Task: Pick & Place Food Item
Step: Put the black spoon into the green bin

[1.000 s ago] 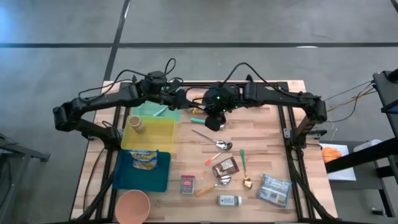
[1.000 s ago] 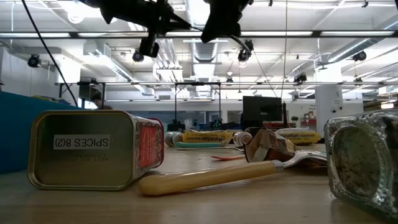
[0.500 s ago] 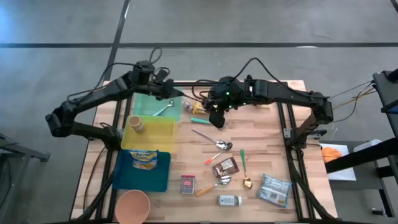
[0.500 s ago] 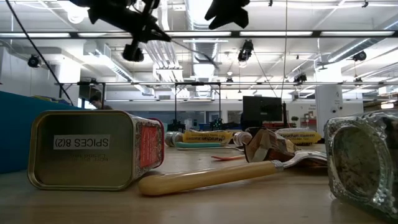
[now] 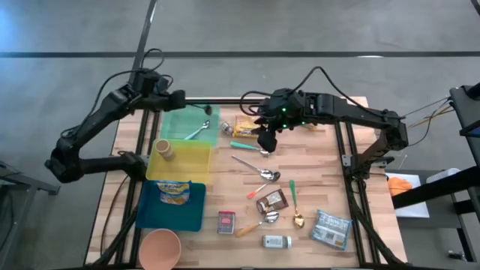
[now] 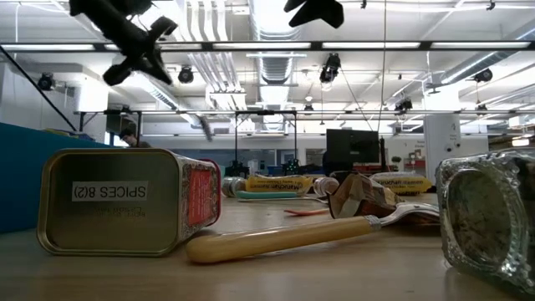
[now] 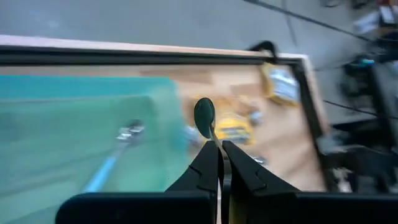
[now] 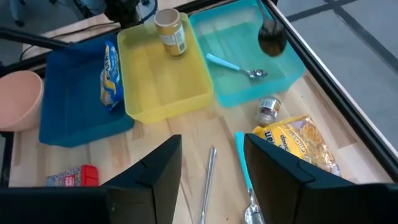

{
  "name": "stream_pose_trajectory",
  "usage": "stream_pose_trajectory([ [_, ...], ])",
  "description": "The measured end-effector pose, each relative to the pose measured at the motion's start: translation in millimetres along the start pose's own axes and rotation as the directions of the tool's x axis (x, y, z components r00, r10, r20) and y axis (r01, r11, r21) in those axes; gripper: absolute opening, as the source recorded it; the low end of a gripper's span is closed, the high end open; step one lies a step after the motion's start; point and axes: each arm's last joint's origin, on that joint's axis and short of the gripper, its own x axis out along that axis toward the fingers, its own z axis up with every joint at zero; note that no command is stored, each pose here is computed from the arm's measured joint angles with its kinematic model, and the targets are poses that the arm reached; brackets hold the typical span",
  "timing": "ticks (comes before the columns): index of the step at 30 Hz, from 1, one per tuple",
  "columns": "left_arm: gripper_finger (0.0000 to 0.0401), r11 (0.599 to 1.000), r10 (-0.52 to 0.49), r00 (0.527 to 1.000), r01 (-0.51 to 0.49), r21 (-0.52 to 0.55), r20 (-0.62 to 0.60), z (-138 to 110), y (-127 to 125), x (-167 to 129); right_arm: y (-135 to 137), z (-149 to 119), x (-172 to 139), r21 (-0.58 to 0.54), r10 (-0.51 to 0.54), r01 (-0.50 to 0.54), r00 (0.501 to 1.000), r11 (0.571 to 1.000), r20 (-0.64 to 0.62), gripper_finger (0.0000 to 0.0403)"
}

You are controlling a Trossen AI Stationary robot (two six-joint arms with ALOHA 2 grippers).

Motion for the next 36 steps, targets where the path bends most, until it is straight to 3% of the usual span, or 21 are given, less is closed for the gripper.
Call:
stream_pose_trajectory([
  [7,0.0006,0.996,0.086,0.996,-0.086,-0.003,-0.037,-15.9,20.3,20.5,-1.0,-4.1,2.6,0.014,-0.012,0.012,0.999,1.000,-0.044,0.0173],
  [15,0.0006,0.997,0.029,0.999,-0.026,-0.068,0.042,-35.6,42.5,41.9,3.4,-9.3,2.4,0.019,-0.010,0.012,0.996,1.000,-0.084,0.0173],
  [19,0.0006,0.992,0.071,0.997,-0.067,-0.108,0.030,-49.9,57.0,49.3,7.8,-11.4,2.4,0.008,-0.002,0.003,0.996,1.000,-0.095,0.0173],
  [27,0.0006,0.984,0.066,0.996,-0.054,-0.173,0.066,-62.0,70.8,60.2,8.5,-12.0,2.3,0.007,-0.002,0.003,0.995,1.000,-0.099,0.0173],
  [36,0.0006,0.981,0.075,0.997,-0.067,-0.181,0.036,-70.7,78.8,65.6,8.5,-12.0,2.3,0.014,-0.002,0.004,0.995,1.000,-0.099,0.0173],
])
